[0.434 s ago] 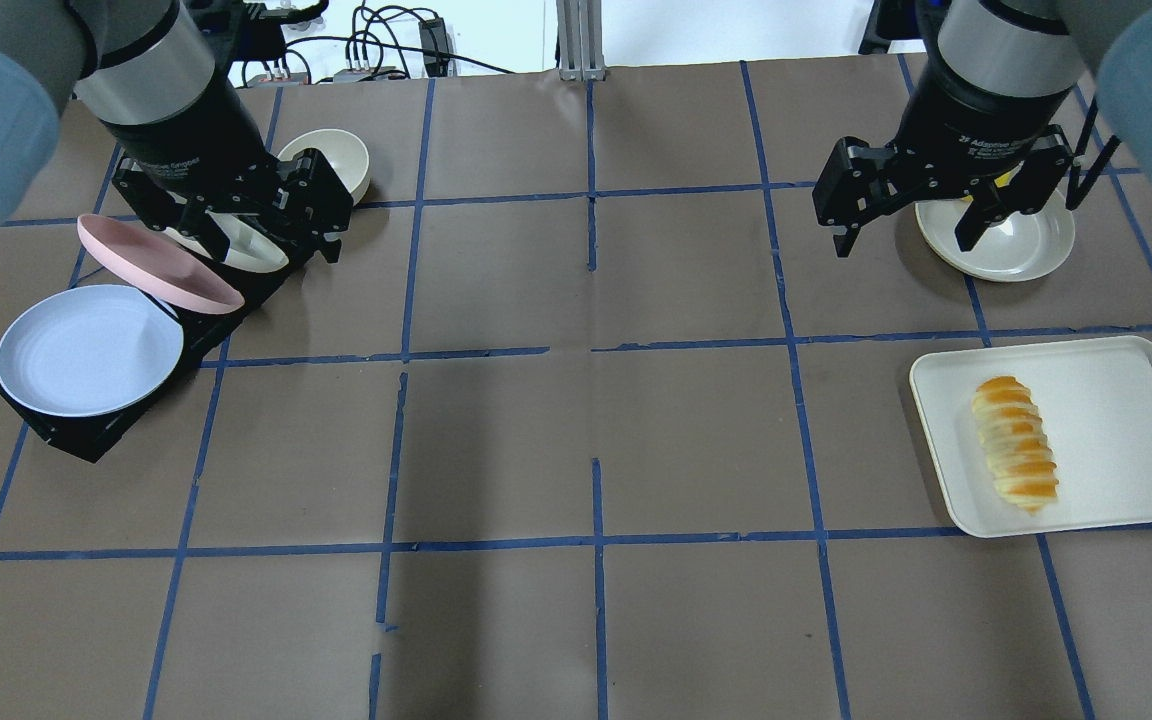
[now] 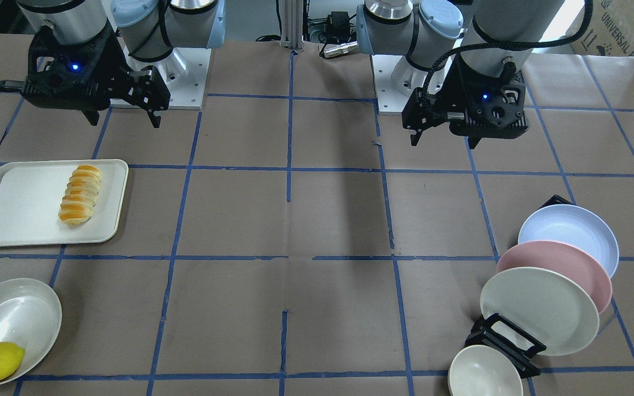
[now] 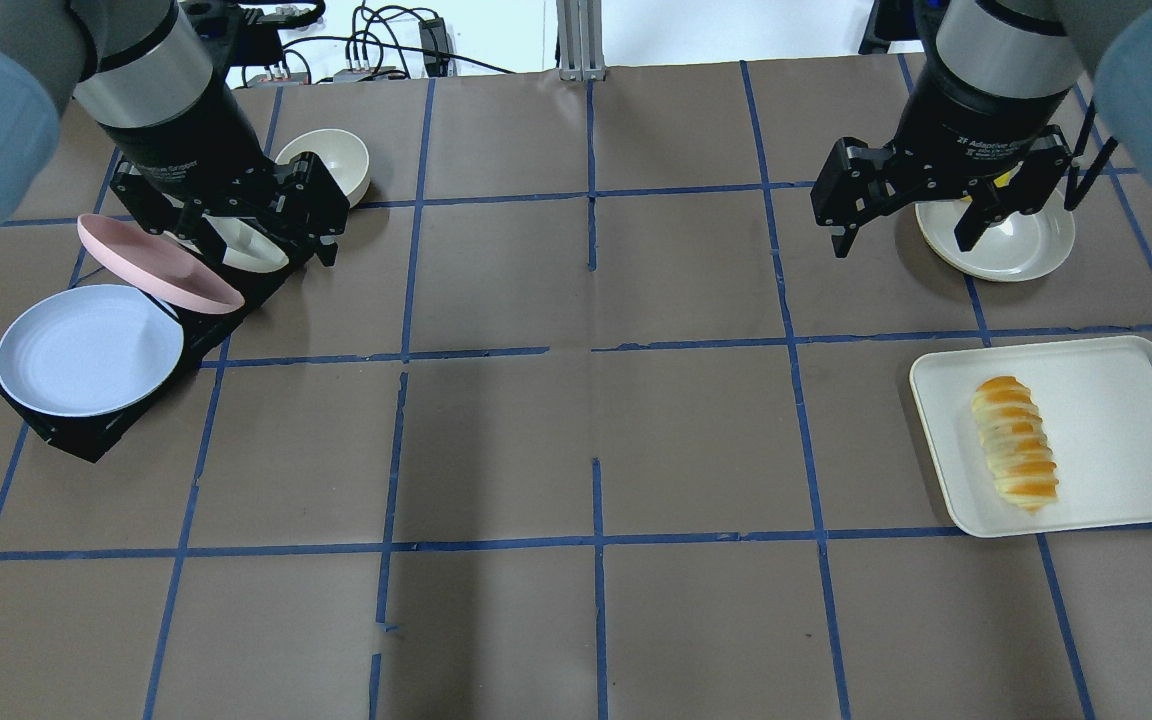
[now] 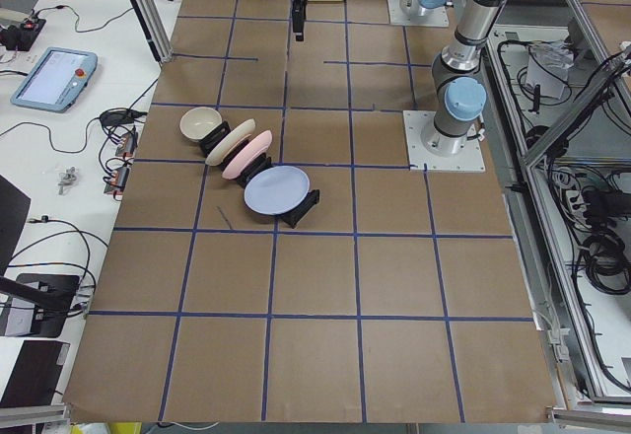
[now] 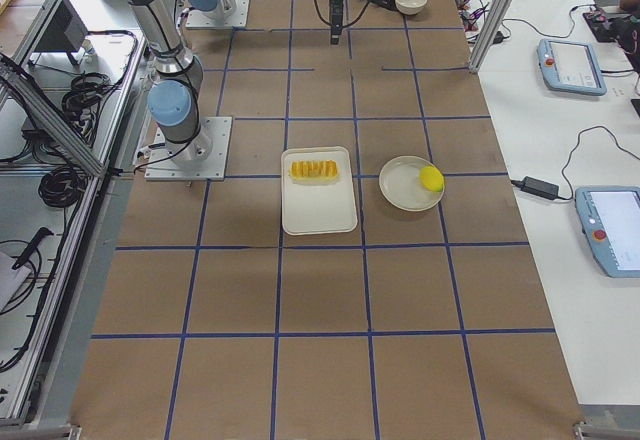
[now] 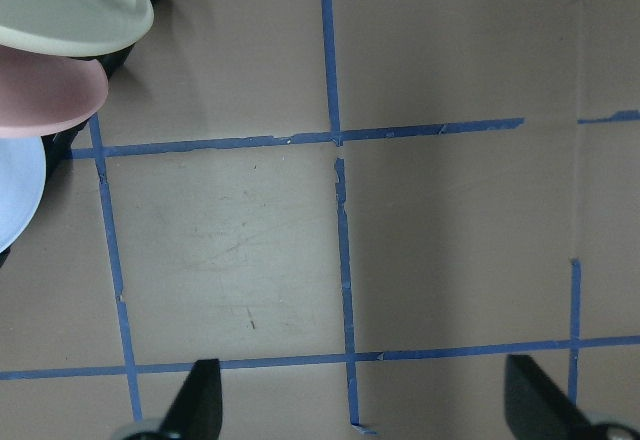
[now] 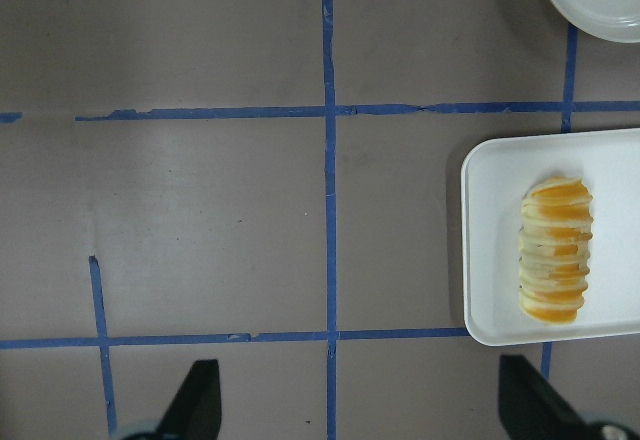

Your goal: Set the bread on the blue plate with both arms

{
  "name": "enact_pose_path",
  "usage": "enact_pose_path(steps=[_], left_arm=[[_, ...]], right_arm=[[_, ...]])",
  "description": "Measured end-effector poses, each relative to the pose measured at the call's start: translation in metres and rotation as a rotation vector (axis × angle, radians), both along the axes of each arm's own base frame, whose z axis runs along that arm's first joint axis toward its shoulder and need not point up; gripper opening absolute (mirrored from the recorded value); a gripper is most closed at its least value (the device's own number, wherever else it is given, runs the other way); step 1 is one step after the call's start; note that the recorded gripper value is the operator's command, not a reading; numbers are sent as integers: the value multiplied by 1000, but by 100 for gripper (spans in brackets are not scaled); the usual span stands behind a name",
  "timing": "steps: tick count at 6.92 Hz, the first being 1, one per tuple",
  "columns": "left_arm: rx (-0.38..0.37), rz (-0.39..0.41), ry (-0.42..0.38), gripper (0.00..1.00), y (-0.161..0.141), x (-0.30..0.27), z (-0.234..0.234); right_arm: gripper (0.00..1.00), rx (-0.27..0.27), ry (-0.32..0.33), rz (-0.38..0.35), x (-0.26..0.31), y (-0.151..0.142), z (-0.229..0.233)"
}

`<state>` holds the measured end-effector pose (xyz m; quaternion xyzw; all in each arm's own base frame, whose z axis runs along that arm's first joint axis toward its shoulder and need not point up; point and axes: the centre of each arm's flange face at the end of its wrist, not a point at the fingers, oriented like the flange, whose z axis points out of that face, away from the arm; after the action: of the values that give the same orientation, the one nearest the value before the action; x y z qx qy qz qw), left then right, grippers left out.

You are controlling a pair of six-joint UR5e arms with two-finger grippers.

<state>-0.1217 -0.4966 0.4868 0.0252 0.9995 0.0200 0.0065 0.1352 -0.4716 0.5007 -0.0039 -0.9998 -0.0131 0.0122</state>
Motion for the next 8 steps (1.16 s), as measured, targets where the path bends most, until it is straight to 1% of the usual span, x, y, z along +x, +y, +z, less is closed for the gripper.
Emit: enact_pose_path(steps=[1,2,3,4,5,6,7,8], left_arm=[[9,-8,3,100,-6,30,-3],[22,-35,11,100,-13,77,-9],[36,-61,24,100,-19,134,-16],[48,-85,39,100,-21,193,-22],[55,-104,56,100,-18,251,-28],[61,-115,77,100,-14,303,-39],[64,-130,97,100,-13,350,-52],[66,-146,120,100,-20,394,-69]], right_arm=[[100,-1,0,-5,0,0,1],[100,0,0,-12,0,0,2],[100,12,1,-18,-1,1,4],[95,28,0,-23,-2,1,1],[93,38,-5,-29,-7,-3,-6],[90,35,-13,-24,-22,-15,-19],[86,28,-20,-3,-46,-29,-38],[85,24,-26,41,-83,-36,-63]])
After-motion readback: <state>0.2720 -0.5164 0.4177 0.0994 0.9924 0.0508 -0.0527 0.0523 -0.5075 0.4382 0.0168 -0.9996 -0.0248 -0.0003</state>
